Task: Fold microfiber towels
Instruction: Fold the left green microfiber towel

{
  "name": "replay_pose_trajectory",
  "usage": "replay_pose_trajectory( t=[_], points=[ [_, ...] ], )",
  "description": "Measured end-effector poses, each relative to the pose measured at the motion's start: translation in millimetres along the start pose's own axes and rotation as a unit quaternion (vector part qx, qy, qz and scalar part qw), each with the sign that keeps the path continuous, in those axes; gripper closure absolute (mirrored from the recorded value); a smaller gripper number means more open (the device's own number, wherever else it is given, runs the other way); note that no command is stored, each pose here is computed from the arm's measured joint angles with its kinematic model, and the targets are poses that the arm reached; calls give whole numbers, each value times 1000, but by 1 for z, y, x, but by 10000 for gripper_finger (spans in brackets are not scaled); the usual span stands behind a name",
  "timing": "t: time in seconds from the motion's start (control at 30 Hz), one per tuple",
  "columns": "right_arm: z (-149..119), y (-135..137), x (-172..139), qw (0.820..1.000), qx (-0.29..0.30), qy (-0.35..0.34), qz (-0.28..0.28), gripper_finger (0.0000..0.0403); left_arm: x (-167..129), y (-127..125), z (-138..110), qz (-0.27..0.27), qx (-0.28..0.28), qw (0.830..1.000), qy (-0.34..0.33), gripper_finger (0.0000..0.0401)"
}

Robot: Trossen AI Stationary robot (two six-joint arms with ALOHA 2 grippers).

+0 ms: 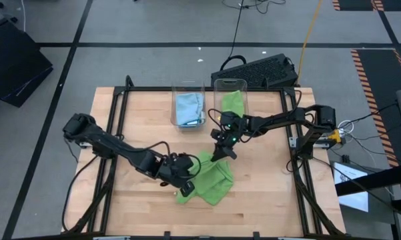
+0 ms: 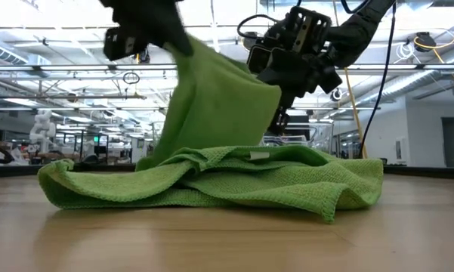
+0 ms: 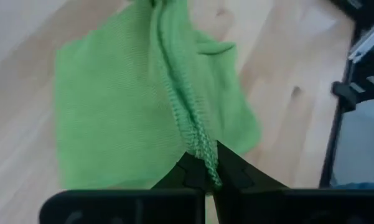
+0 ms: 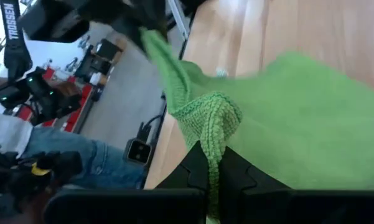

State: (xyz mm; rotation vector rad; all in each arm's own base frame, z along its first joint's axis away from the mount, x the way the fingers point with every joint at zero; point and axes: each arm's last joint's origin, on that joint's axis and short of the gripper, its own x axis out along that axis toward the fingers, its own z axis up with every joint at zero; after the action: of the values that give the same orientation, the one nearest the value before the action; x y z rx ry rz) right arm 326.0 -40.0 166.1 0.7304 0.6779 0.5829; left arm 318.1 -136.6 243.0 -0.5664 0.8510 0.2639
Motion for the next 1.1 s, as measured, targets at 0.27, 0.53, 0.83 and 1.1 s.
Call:
replay_pose_trajectory(
  t=[0.27,0.53,0.83,1.1],
  points=[
    [-16,11,19,999,17,47,-16,401,27,-1,-6,1,8,1000,17,388],
    [-26,13,27,995,32,64,-67,357,31,-5,-8,-16,20,999,22,394],
    [-30,12,25,994,48,92,-38,268,31,-12,-10,-49,13,998,23,279],
    [-30,17,22,989,95,111,14,214,21,-14,-3,-95,-25,994,50,230]
  ],
)
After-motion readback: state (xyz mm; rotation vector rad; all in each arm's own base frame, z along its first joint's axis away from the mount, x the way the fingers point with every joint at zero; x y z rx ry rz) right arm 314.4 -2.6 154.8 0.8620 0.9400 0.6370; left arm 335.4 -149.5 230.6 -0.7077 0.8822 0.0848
